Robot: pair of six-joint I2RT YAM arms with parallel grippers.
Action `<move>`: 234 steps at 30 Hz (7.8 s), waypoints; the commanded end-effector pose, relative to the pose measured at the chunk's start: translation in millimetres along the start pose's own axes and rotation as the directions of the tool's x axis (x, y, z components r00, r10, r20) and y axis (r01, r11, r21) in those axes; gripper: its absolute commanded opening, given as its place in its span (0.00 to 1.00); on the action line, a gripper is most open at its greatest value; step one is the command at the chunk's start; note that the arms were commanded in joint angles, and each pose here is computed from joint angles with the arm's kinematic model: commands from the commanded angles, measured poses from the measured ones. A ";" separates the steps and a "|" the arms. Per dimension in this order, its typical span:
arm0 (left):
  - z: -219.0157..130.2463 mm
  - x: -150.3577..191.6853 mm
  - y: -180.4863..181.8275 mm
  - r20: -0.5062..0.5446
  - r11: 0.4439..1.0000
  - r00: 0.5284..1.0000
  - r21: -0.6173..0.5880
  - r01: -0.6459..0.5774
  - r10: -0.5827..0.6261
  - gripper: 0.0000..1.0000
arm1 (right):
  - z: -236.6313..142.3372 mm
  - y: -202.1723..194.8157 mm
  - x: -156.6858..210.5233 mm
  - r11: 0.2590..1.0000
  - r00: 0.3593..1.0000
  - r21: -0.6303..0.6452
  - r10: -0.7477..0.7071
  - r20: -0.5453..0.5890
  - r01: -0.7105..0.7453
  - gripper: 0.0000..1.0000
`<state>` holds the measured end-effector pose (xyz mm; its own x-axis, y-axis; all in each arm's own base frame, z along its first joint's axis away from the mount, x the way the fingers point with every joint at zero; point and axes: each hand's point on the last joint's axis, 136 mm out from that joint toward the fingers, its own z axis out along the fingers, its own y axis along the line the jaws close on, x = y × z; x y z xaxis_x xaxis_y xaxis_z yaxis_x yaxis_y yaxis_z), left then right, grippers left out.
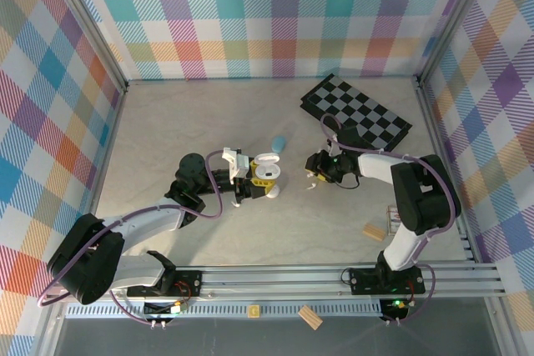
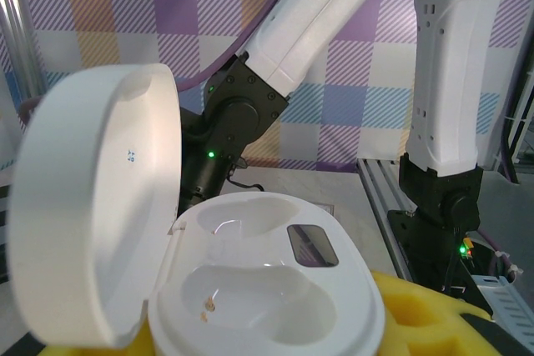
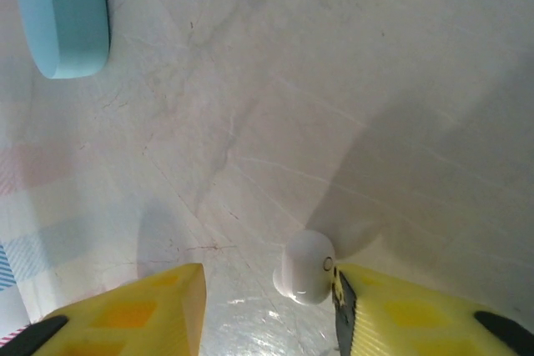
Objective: Insert wireless bluetooth earbuds into charging case
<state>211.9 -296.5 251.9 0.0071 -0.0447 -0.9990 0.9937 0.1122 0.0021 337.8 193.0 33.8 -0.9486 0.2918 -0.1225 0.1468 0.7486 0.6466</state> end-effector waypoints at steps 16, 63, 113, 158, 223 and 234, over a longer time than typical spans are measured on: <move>-3.3 -10.0 -2.4 0.018 0.999 0.999 0.005 -0.044 0.044 0.27 | 8.6 9.1 5.1 0.997 0.999 -0.081 -0.011 -0.032 0.008 0.32; 3.5 -7.5 12.2 0.038 0.998 0.998 -0.030 -0.050 0.051 0.26 | -56.3 22.4 -2.3 0.931 0.941 0.352 -0.199 0.273 0.094 0.17; -1.0 -5.5 5.1 0.061 0.998 0.996 -0.032 -0.060 0.062 0.26 | -47.7 -1.1 21.0 0.869 0.966 0.462 0.064 0.251 -0.178 0.11; 4.9 0.7 11.6 0.041 0.999 0.998 -0.027 -0.043 0.044 0.26 | -9.7 -22.4 13.9 0.797 0.980 0.574 -0.187 -0.062 0.189 0.24; 8.9 -6.7 32.5 0.073 1.000 0.997 -0.016 -0.008 0.009 0.26 | -171.4 197.2 86.7 0.576 0.655 -0.320 -0.703 0.275 0.752 0.13; 10.4 -6.7 32.2 0.052 1.000 0.999 -0.007 -0.003 0.003 0.26 | -173.8 224.7 99.4 0.483 0.616 -0.415 -0.731 0.294 0.771 0.13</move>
<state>247.3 -304.7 240.6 -0.0551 -0.0783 -0.9954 0.9881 0.1392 -0.0656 231.0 277.1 281.2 -0.6567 -0.1846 -0.7312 -0.7291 0.4030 0.5531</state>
